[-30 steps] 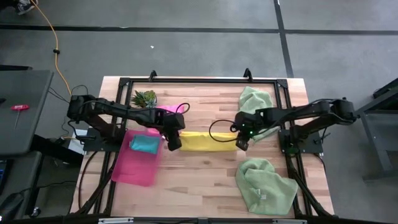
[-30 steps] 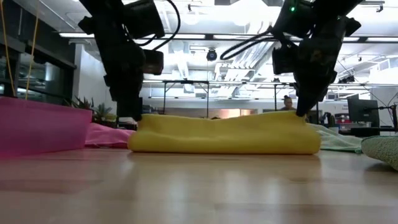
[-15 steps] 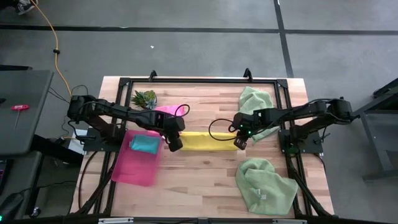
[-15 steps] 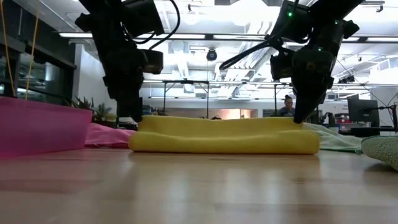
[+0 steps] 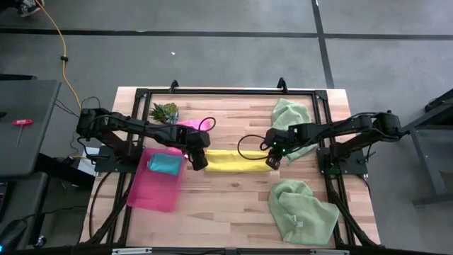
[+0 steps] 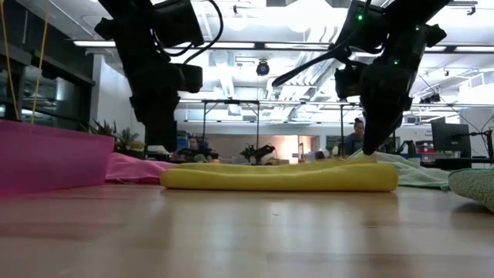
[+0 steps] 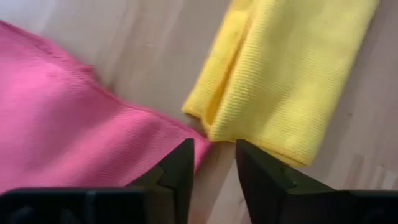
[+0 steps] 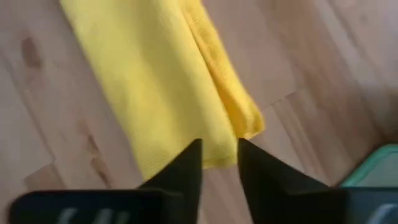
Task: Fold microfiber towels
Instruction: Fold the yellow microfiber towel
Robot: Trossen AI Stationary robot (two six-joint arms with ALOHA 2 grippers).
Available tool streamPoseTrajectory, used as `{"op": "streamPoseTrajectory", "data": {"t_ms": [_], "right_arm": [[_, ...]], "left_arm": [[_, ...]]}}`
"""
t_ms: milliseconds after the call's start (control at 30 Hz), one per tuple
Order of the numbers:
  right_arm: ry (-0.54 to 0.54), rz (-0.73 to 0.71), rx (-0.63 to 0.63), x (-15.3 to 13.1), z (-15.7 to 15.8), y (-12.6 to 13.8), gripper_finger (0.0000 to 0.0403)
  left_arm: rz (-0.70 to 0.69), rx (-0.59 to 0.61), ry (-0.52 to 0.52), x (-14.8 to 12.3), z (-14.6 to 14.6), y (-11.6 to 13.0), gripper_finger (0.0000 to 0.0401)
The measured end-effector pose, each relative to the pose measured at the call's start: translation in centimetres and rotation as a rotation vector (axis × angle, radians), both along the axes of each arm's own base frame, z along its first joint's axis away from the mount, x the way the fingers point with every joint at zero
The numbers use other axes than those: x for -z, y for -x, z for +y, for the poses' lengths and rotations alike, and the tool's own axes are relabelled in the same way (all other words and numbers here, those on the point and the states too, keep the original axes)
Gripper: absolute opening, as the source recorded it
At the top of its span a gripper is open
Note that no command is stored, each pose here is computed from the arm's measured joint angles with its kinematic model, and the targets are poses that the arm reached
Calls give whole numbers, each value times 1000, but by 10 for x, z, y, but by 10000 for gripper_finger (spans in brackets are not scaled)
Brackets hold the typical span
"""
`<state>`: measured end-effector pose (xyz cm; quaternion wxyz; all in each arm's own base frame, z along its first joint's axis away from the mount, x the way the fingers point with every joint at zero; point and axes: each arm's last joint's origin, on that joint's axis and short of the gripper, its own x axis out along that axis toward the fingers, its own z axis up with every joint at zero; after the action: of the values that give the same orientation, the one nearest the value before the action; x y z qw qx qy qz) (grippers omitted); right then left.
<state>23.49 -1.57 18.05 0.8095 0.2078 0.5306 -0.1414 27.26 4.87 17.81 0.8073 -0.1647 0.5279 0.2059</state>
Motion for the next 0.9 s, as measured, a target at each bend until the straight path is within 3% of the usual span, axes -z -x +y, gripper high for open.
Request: {"op": "streamPoseTrajectory", "data": {"t_ms": [200,333,600,800,900], "right_arm": [[31,-10,50,-6,-12,5,212],[32,-12,84,-15,-19,15,253],[14,-36,109,-34,-15,35,261],[10,-39,77,-36,-7,37,262],[9,-44,64,-33,-3,37,262]], "left_arm": [[-43,4,5,-15,11,8,167],[-106,0,20,-29,14,15,189],[-295,47,13,-45,-4,5,195],[-503,17,141,-20,-29,0,195],[-507,-73,194,-4,-35,10,195]]}}
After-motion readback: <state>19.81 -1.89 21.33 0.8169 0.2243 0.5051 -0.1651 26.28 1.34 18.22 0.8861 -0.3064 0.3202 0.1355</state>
